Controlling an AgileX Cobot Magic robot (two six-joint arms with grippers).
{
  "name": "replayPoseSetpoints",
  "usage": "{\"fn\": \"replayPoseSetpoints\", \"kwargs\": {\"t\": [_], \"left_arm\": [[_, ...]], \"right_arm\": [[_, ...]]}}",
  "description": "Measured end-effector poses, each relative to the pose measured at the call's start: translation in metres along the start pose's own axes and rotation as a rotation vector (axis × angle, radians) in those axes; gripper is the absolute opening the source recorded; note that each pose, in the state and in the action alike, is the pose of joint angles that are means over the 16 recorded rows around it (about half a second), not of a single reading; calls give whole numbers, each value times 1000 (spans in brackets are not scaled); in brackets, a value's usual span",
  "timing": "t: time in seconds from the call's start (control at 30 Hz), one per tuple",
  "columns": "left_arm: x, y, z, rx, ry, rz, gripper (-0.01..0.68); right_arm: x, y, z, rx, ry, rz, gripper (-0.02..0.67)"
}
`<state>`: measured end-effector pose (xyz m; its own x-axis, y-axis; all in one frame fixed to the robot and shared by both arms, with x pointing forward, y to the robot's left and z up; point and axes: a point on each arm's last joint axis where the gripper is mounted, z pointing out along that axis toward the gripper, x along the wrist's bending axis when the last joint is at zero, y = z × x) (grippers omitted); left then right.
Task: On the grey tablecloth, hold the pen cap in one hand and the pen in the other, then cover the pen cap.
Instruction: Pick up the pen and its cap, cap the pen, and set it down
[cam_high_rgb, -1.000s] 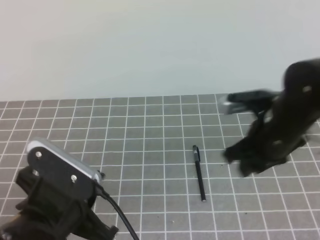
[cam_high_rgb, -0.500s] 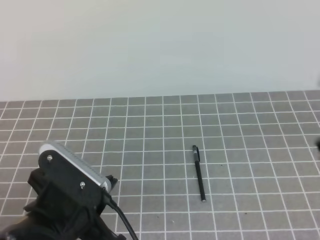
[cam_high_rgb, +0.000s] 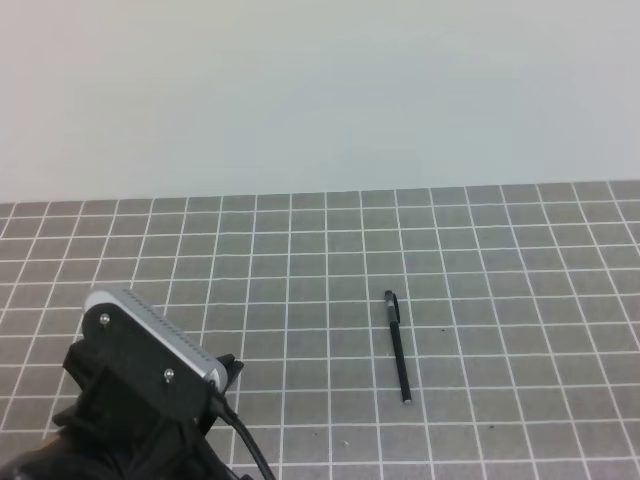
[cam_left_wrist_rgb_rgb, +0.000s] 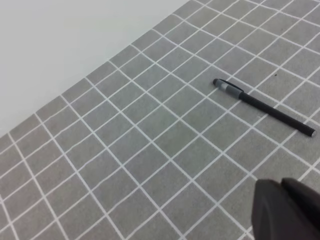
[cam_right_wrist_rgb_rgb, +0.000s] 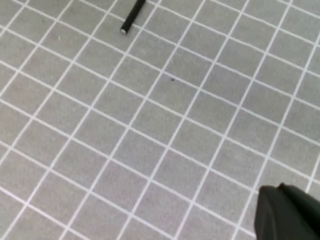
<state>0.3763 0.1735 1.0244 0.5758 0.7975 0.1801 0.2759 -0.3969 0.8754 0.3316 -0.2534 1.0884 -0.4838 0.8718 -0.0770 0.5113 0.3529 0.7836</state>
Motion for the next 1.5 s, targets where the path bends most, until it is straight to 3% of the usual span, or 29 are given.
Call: {"fn": "replayPoseSetpoints", "kwargs": {"t": [0.43,1.5], "left_arm": [[-2,0,0,-5,-17,2,-1],[-4,1,0,-8,-42,-13,-1]], "right_arm": [[2,-44,-17,-169,-31,-15,5],[1,-57,-14,-131,-50,-14,4]]}}
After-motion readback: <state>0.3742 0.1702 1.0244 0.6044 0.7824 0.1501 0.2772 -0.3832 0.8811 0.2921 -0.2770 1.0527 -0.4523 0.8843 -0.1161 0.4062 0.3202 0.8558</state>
